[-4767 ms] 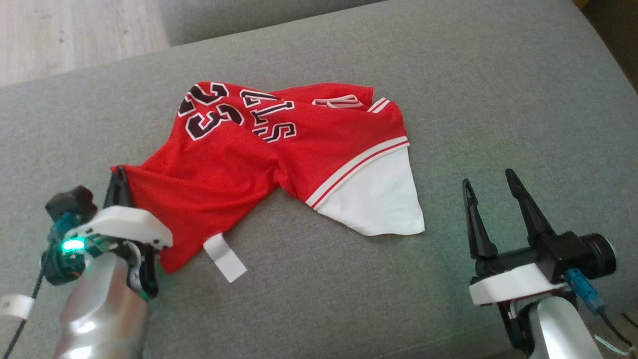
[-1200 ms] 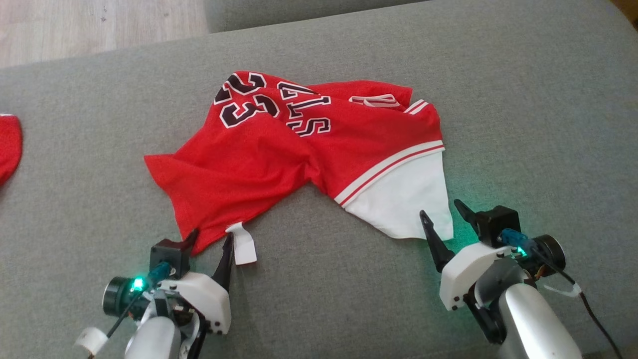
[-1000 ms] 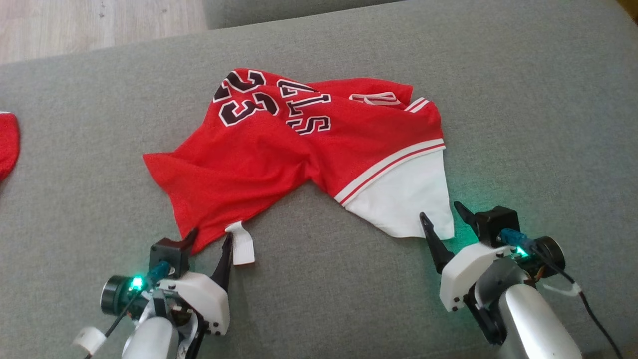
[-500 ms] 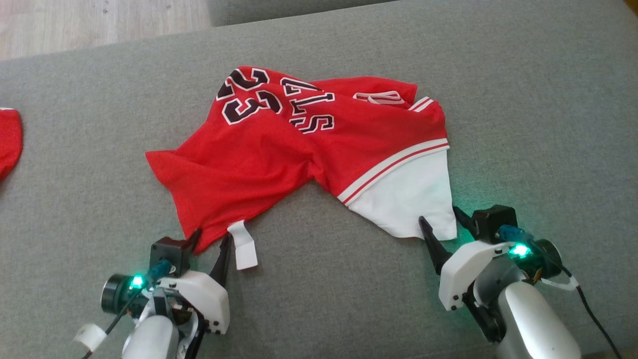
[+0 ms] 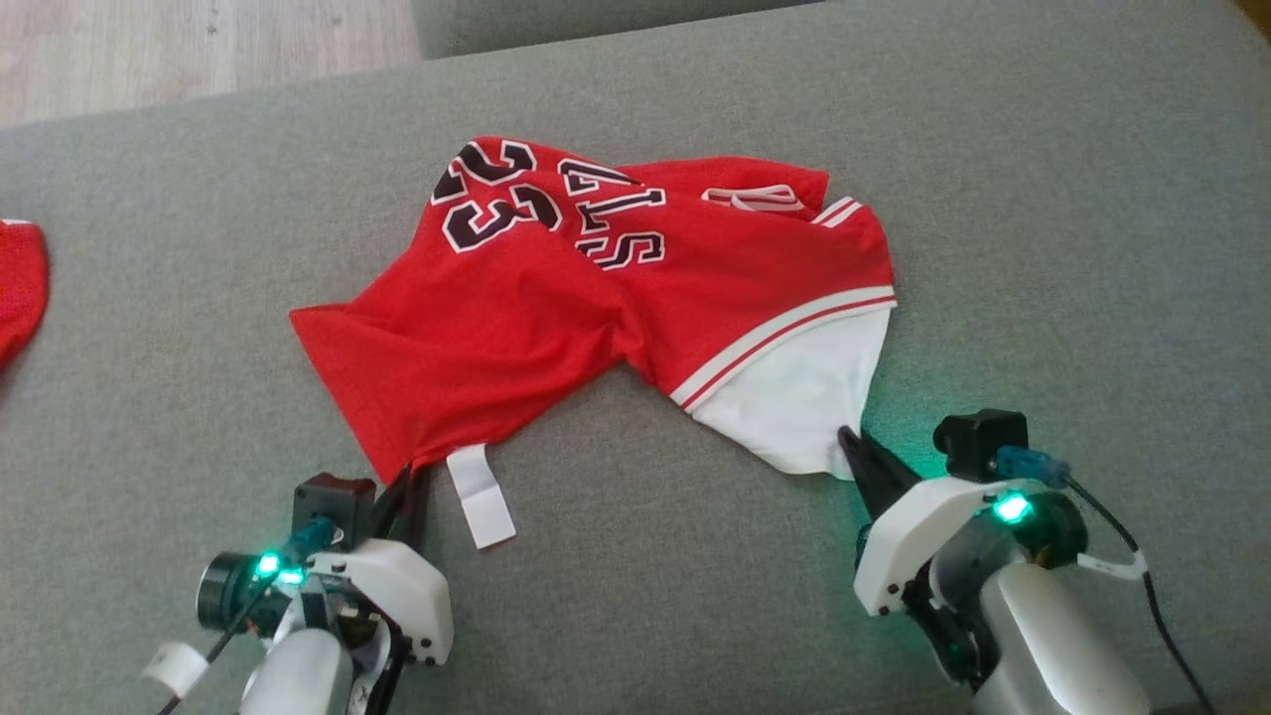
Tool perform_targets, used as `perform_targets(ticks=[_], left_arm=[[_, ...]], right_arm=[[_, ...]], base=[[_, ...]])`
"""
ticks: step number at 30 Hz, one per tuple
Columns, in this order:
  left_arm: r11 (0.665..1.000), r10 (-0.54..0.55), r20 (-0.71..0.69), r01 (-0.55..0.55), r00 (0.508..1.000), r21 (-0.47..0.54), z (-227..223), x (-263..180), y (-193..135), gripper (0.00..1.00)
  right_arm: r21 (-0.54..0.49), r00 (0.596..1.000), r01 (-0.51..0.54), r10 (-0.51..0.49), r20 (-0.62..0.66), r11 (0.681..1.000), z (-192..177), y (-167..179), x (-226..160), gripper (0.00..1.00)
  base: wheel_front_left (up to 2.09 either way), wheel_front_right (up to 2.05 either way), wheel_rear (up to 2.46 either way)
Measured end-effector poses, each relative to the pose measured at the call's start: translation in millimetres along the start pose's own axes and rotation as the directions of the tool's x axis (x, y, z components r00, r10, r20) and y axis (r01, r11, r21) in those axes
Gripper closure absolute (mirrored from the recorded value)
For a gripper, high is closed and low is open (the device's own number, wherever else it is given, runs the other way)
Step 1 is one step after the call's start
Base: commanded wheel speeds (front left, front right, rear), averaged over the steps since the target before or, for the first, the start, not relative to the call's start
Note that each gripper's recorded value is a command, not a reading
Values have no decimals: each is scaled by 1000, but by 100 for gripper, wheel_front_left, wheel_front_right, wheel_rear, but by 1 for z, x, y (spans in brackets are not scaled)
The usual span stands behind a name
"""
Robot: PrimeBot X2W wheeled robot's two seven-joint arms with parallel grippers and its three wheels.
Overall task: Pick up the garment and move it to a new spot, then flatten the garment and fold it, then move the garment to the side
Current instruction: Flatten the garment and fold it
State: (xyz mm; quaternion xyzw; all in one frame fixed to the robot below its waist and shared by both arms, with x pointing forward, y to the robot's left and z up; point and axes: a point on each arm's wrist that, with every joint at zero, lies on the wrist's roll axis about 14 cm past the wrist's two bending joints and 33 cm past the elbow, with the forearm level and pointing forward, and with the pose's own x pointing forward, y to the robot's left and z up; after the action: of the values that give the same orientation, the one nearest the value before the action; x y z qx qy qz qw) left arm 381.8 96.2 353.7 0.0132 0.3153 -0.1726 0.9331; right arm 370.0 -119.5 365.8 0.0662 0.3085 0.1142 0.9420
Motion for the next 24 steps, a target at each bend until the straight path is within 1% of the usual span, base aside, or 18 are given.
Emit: perform_targets(ticks=[2, 4, 6, 8, 10, 12, 15, 17, 19, 21, 24], left_arm=[[1000, -2, 4, 2, 1000, -9, 1, -1, -1, 100], [1000, -4, 13, 4, 1000, -27, 3, -3, -1, 100], [998, -1, 34, 3, 999, -61, 7, -8, -1, 100], [995, -7, 58, 13, 998, -102, 10, -17, -3, 100], [990, -12, 109, 27, 994, -136, 23, -28, -4, 100], [987, -24, 194, 54, 981, -149, 52, -41, -4, 100], [982, -59, 377, 121, 924, -143, 119, -73, -9, 100], [981, -92, 480, 161, 872, -105, 159, -99, -15, 100], [980, -129, 551, 191, 824, -56, 189, -126, -21, 100], [978, -165, 599, 211, 784, -7, 213, -147, -26, 100], [964, -239, 652, 257, 719, 70, 250, -172, -40, 100]], right_arm=[[50, 999, -21, 19, 27, 999, 4, 5, -2, 100], [119, 996, -43, 32, 88, 992, 17, 9, -5, 100], [182, 980, -83, 48, 191, 980, 45, 13, -12, 100], [221, 950, -137, 65, 306, 966, 79, 19, -24, 100], [237, 900, -189, 72, 429, 953, 118, 20, -43, 100], [240, 838, -243, 78, 540, 940, 157, 19, -70, 100], [207, 736, -288, 78, 672, 935, 203, 12, -119, 100], [184, 676, -295, 68, 734, 937, 223, 6, -152, 100], [156, 619, -294, 64, 782, 943, 240, 1, -182, 100], [127, 573, -288, 64, 817, 949, 254, -2, -208, 100], [87, 512, -261, 61, 857, 961, 277, -9, -240, 100]], base=[[0, 0, 0], [0, 0, 0], [0, 0, 0], [0, 0, 0], [0, 0, 0], [0, 0, 0], [0, 0, 0], [0, 0, 0], [0, 0, 0], [0, 0, 0], [0, 0, 0]])
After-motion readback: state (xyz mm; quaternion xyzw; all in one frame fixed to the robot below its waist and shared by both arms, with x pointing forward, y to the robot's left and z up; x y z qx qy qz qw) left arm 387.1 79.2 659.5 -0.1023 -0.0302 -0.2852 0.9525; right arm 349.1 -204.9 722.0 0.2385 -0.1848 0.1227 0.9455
